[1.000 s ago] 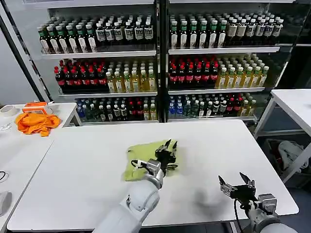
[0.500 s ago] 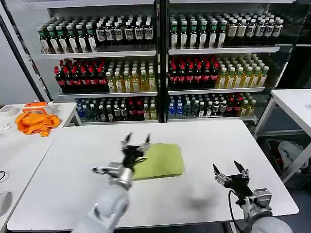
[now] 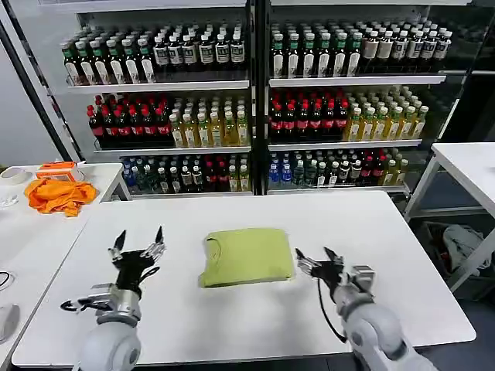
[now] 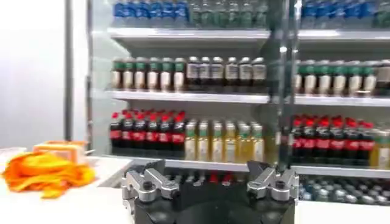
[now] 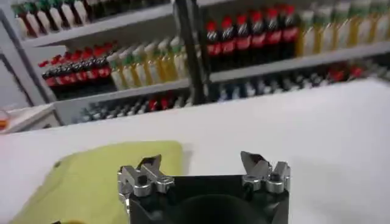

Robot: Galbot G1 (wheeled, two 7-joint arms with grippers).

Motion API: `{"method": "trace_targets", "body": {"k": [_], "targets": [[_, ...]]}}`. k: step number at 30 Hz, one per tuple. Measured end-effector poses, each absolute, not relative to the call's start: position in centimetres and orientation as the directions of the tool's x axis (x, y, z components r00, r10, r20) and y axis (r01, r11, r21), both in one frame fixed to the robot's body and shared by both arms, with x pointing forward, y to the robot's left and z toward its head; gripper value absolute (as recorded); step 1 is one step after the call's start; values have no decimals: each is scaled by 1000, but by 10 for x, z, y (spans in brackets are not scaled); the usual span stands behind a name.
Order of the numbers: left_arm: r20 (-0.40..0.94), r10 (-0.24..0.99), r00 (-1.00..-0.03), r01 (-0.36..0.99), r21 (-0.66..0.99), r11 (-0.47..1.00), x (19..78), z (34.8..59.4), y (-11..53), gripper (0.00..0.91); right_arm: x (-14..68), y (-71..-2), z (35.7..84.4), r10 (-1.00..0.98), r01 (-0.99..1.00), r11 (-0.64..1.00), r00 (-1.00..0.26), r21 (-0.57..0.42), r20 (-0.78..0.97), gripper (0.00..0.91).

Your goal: Fold and organize the clothes.

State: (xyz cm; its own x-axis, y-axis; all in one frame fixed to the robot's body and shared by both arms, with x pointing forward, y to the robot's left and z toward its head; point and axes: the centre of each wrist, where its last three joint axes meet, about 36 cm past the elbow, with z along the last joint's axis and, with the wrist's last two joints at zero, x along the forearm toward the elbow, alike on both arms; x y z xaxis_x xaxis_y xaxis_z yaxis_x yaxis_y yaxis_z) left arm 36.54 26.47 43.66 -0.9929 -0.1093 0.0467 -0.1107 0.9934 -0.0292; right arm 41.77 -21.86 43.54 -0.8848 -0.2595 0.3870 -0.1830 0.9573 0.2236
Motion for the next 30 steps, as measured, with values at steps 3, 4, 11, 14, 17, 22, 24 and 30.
{"method": "trace_targets", "body": {"k": [3, 4, 11, 14, 17, 22, 24, 30], "targets": [[51, -134, -990, -136, -26, 990, 357, 437, 272, 907, 435, -206, 432, -287, -192, 947, -864, 256, 414, 907], [51, -142, -989, -143, -25, 989, 355, 438, 274, 907, 440, -202, 431, -294, -194, 945, -857, 263, 423, 907], [58, -178, -982, -179, -21, 984, 344, 441, 285, 907, 468, -181, 423, -313, -192, 939, -821, 285, 478, 907], [60, -184, -981, -186, -19, 982, 340, 442, 286, 907, 477, -174, 420, -313, -187, 939, -811, 287, 495, 907], [64, -188, -980, -190, -19, 982, 336, 442, 287, 907, 483, -169, 420, -314, -190, 940, -805, 282, 503, 907], [66, -190, -979, -192, -17, 981, 332, 443, 287, 907, 489, -161, 416, -314, -184, 940, -794, 286, 520, 907], [66, -191, -979, -192, -16, 981, 330, 444, 287, 907, 492, -161, 415, -306, -176, 943, -792, 282, 529, 907], [71, -190, -979, -191, -19, 981, 326, 444, 286, 907, 497, -161, 410, -293, -156, 946, -785, 284, 546, 0]]}}
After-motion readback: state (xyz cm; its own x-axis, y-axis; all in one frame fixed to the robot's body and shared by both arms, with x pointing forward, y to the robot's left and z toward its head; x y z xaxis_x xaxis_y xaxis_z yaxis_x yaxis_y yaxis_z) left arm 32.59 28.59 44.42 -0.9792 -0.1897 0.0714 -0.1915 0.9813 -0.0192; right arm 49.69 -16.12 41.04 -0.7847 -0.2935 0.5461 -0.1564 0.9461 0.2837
